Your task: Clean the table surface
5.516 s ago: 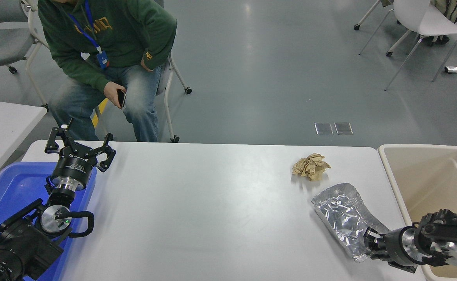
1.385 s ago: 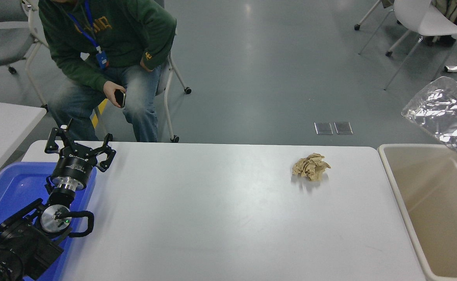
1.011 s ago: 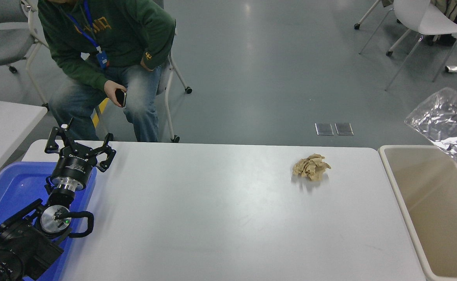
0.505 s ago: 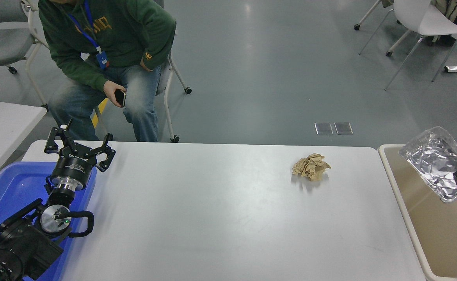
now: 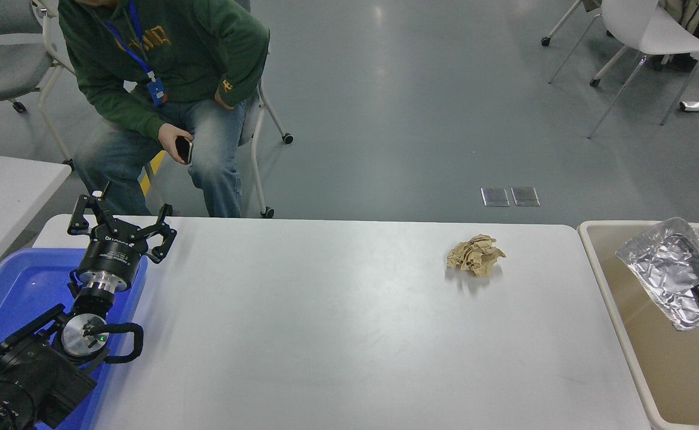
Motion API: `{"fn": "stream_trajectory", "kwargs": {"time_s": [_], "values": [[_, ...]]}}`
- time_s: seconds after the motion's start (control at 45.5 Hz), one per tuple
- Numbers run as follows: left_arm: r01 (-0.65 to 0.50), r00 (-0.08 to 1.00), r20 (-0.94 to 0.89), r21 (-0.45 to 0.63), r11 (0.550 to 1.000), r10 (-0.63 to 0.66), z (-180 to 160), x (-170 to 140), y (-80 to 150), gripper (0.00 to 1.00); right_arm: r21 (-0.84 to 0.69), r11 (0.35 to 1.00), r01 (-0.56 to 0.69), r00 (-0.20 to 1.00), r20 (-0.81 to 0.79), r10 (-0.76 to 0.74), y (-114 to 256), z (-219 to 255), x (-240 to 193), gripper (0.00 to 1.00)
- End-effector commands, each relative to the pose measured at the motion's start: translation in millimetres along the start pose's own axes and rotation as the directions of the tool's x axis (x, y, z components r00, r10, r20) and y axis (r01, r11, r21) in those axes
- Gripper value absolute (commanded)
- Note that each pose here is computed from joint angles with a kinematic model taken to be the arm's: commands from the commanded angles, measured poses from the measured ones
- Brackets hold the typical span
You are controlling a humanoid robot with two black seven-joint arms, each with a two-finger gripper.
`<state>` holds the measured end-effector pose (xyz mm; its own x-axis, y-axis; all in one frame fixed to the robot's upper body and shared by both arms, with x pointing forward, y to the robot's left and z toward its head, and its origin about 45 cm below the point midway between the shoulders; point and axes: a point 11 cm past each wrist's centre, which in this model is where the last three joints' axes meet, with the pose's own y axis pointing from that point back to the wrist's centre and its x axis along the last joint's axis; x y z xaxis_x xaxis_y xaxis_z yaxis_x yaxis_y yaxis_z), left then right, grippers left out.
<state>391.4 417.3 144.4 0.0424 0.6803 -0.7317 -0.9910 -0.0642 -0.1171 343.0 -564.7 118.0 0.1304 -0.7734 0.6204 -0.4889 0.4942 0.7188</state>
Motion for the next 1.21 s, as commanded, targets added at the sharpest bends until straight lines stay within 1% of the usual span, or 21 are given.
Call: {"fn": "stream_trajectory", "kwargs": {"time_s": [0.0,0.066,0.088,0.198,0.308,0.396,0.549,0.769,0.879,0.901,0.923,0.989,1.055,1.077,1.143,1.165,1.187], "values": [[0.000,1.000,0.001,0.000,1.000,0.000,0,0,0,1.00,0.056,0.998,0.035,0.991,0.129,-0.041,-1,-7,-12,0.00],[0.000,1.000,0.001,0.000,1.000,0.000,0,0,0,1.00,0.093,0.995,0.047,0.983,0.172,-0.062,-1,-12,-16,0.00],[0.000,1.000,0.001,0.000,1.000,0.000,0,0,0,1.00,0.116,0.992,0.057,0.972,0.218,-0.081,-1,-15,-19,0.00],[0.000,1.000,0.001,0.000,1.000,0.000,0,0,0,1.00,0.186,0.980,0.076,0.940,0.315,-0.133,-1,-26,-29,0.00],[0.000,1.000,0.001,0.000,1.000,0.000,0,0,0,1.00,0.275,0.959,0.061,0.887,0.425,-0.178,1,-40,-34,0.00],[0.000,1.000,-0.001,0.000,1.000,0.000,0,0,0,1.00,0.310,0.950,0.044,0.829,0.519,-0.208,2,-45,-34,0.00],[0.000,1.000,0.001,0.000,1.000,0.000,0,0,0,1.00,0.320,0.946,0.055,0.808,0.543,-0.230,2,-51,-47,0.00],[0.000,1.000,-0.001,0.000,1.000,0.000,0,0,0,1.00,0.284,0.959,-0.022,0.801,0.578,-0.153,1,-47,-38,0.00],[0.000,1.000,-0.001,0.000,1.000,0.000,0,0,0,1.00,0.276,0.960,-0.043,0.766,0.626,-0.145,1,-44,-33,0.00],[0.000,1.000,-0.001,0.000,1.000,0.000,0,0,0,1.00,0.274,0.960,-0.047,0.760,0.634,-0.144,1,-44,-32,0.04],[0.000,1.000,0.001,0.000,1.000,0.000,0,0,0,1.00,0.271,0.961,-0.052,0.757,0.639,-0.139,1,-43,-31,0.11],[0.000,1.000,0.001,0.000,1.000,0.000,0,0,0,1.00,0.259,0.964,-0.066,0.750,0.650,-0.123,0,-40,-28,0.36],[0.000,1.000,0.001,0.000,1.000,0.000,0,0,0,1.00,0.243,0.967,-0.079,0.748,0.655,-0.103,0,-36,-25,0.47],[0.000,1.000,0.001,0.000,1.000,0.000,0,0,0,1.00,0.237,0.968,-0.082,0.748,0.656,-0.097,-1,-34,-24,0.53],[0.000,1.000,-0.001,0.000,1.000,0.000,0,0,0,1.00,0.232,0.969,-0.088,0.748,0.658,-0.090,-1,-34,-24,0.79],[0.000,1.000,0.001,0.000,1.000,0.000,0,0,0,1.00,0.232,0.968,-0.090,0.748,0.657,-0.088,-1,-34,-23,0.94],[0.000,1.000,-0.001,0.000,1.000,0.000,0,0,0,1.00,0.232,0.969,-0.088,0.749,0.657,-0.089,-1,-34,-23,1.00]]}}
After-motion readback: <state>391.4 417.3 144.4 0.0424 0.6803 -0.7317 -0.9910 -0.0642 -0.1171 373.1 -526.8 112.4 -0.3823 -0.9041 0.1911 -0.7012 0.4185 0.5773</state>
